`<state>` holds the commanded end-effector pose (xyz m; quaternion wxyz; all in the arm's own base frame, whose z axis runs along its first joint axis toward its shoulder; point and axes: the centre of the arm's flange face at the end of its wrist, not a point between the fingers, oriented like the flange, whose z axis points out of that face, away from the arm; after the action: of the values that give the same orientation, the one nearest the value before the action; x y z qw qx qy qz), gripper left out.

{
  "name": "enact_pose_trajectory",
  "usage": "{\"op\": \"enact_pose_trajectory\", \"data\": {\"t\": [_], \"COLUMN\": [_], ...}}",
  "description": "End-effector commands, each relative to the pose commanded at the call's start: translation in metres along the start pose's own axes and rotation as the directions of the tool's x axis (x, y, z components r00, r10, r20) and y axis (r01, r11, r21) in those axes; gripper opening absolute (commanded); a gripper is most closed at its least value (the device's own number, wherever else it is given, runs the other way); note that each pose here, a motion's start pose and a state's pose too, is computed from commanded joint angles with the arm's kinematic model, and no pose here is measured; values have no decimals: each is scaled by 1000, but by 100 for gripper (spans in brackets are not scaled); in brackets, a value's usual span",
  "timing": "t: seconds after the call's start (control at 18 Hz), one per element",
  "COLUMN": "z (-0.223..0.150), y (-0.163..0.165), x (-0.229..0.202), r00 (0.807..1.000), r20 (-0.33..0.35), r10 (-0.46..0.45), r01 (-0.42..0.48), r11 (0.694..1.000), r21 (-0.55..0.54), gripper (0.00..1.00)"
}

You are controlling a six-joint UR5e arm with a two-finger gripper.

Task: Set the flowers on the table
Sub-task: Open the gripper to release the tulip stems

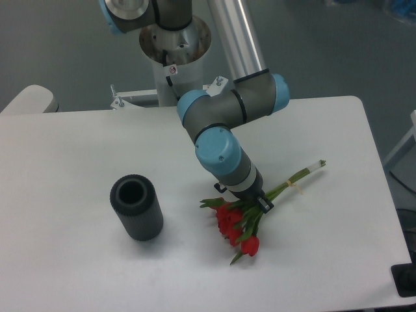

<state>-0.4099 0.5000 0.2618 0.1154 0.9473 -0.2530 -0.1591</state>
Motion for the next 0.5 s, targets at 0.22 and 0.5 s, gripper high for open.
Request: {"op": "enact_pose_trajectory", "data": {"t": [0.22,0.5], "z": [-60,-105], "y": [17,30], "x": [-37,-71], "r00": [991,965], "r20": [58,108], "r10": [-119,-237], "r01": [109,207], "r11": [983,950], "r21": [150,232], "gripper": [100,100]}}
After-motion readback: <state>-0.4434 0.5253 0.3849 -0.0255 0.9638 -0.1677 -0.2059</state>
